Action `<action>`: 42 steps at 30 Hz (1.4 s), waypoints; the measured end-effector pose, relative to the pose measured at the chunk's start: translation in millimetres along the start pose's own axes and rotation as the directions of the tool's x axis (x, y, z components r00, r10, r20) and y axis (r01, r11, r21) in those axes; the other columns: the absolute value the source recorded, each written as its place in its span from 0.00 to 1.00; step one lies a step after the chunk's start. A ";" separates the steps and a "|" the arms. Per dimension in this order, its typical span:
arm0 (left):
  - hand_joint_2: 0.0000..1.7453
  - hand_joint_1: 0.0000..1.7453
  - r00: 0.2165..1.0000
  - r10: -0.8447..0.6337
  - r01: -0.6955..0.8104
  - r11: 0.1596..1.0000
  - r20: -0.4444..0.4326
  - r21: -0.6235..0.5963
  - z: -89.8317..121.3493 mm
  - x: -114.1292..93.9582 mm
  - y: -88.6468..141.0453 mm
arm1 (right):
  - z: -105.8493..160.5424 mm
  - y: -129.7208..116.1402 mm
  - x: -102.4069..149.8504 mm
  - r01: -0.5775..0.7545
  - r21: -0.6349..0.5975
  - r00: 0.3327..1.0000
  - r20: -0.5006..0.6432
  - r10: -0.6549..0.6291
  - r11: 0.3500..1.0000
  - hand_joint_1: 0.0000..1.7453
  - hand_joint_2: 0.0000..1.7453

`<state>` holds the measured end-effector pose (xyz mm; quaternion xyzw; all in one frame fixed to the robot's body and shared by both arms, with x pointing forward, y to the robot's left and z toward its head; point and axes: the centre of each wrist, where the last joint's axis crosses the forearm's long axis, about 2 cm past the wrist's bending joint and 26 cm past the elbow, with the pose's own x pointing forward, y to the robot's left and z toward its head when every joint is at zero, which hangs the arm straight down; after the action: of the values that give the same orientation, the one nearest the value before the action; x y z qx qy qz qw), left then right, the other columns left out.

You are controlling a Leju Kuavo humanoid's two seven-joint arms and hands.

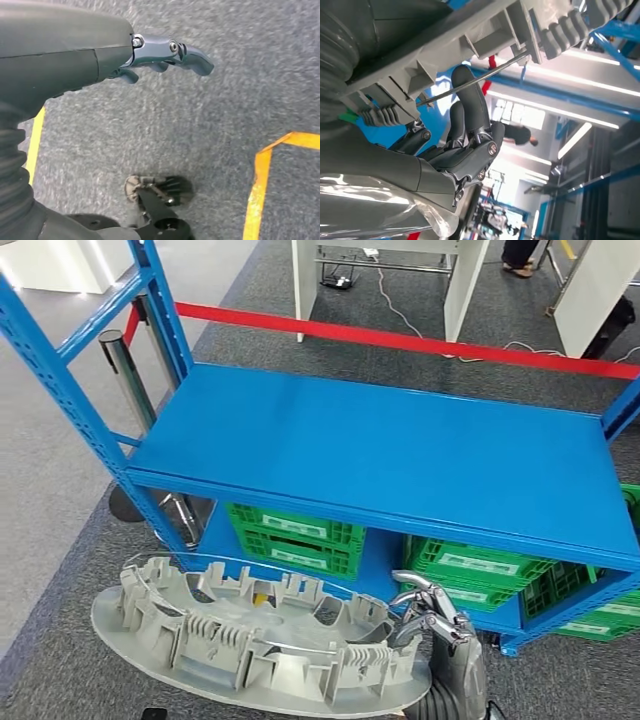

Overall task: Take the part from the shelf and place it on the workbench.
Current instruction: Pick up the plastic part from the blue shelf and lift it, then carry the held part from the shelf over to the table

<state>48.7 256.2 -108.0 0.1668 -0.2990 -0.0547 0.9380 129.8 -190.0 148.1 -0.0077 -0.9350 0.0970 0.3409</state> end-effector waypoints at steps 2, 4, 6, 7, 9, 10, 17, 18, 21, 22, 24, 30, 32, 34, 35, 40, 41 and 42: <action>1.00 0.00 1.000 0.000 0.000 1.000 -0.001 -0.002 0.6 -0.3 -0.8 | 1.0 0.3 -0.8 -0.001 0.003 1.000 -0.004 0.001 1.000 1.00 1.00; 1.00 0.00 1.000 0.000 0.000 1.000 0.000 -0.003 0.6 -0.1 -1.2 | 1.3 0.4 -1.3 -0.001 0.004 1.000 -0.006 0.001 1.000 1.00 1.00; 1.00 0.00 1.000 0.001 -0.001 1.000 0.001 -0.003 0.2 0.7 -1.2 | 1.2 0.4 -1.6 -0.002 0.004 1.000 -0.006 0.002 1.000 1.00 1.00; 1.00 0.00 1.000 0.001 -0.001 1.000 0.002 -0.002 0.1 0.9 -1.2 | 1.2 0.4 -1.7 -0.003 0.005 1.000 -0.006 0.003 1.000 1.00 1.00; 1.00 0.00 1.000 -0.001 0.001 1.000 -0.001 -0.002 0.6 -0.4 -0.8 | 1.5 0.4 -1.8 -0.003 0.005 1.000 -0.007 0.003 1.000 1.00 1.00; 1.00 0.00 1.000 -0.002 0.002 1.000 -0.003 -0.001 1.1 -1.7 -0.4 | 1.3 0.3 -2.1 -0.003 0.005 1.000 -0.006 0.003 1.000 1.00 1.00; 1.00 0.00 1.000 -0.001 0.001 1.000 -0.004 -0.002 1.1 -0.6 -1.5 | 2.3 1.5 -1.9 -0.005 0.008 1.000 -0.009 0.005 1.000 1.00 1.00; 1.00 0.00 1.000 -0.002 0.002 1.000 -0.004 -0.001 1.2 -0.7 -1.6 | 2.2 1.6 -2.1 -0.005 0.009 1.000 -0.009 0.005 1.000 1.00 1.00; 1.00 0.00 1.000 0.000 0.000 1.000 -0.003 0.002 0.7 0.3 -1.5 | 1.1 2.0 -2.4 -0.002 0.013 1.000 -0.006 0.002 1.000 1.00 1.00; 1.00 0.00 1.000 0.002 -0.002 1.000 -0.003 0.004 0.3 0.8 -1.4 | 0.4 2.1 -2.6 0.000 0.014 1.000 -0.004 0.000 1.000 1.00 1.00; 1.00 0.00 1.000 0.006 -0.006 1.000 -0.005 0.008 0.4 0.7 -1.4 | -1.4 2.2 -3.6 0.003 0.019 1.000 0.002 -0.003 1.000 1.00 1.00; 1.00 0.00 1.000 0.017 -0.017 1.000 -0.013 0.022 1.1 -0.3 -1.5 | -4.1 2.8 -8.5 0.012 0.044 1.000 0.007 -0.012 0.999 1.00 1.00; 1.00 0.00 1.000 0.019 -0.019 1.000 -0.013 0.023 1.1 -0.2 -1.6 | -3.5 3.2 -10.3 0.012 0.050 1.000 0.003 -0.012 0.999 1.00 1.00; 1.00 0.00 1.000 0.020 -0.020 1.000 -0.015 0.022 1.6 -0.7 -2.0 | -3.5 3.4 -11.9 0.009 0.054 1.000 0.002 -0.009 0.998 1.00 1.00; 1.00 0.00 1.000 0.021 -0.021 1.000 -0.015 0.022 1.7 -0.6 -2.4 | -3.9 3.4 -12.5 0.008 0.056 1.000 0.003 -0.008 0.998 1.00 1.00; 1.00 0.00 1.000 0.024 -0.024 1.000 -0.016 0.020 2.4 0.0 -4.4 | -6.5 4.0 -13.9 0.004 0.057 1.000 0.011 -0.004 0.998 1.00 1.00; 1.00 0.00 1.000 0.023 -0.023 1.000 -0.018 0.020 2.8 -1.0 -4.1 | -6.9 4.2 -14.1 0.003 0.057 1.000 0.012 -0.004 0.998 1.00 1.00; 1.00 0.00 1.000 0.022 -0.022 1.000 -0.019 0.021 3.1 -1.8 -3.9 | -7.2 4.5 -14.2 0.004 0.057 1.000 0.012 -0.004 0.998 1.00 1.00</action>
<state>45.5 252.0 -107.9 0.1736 -0.2921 -0.0396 0.9397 145.1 -185.4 143.6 0.0045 -0.9341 0.1227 0.3353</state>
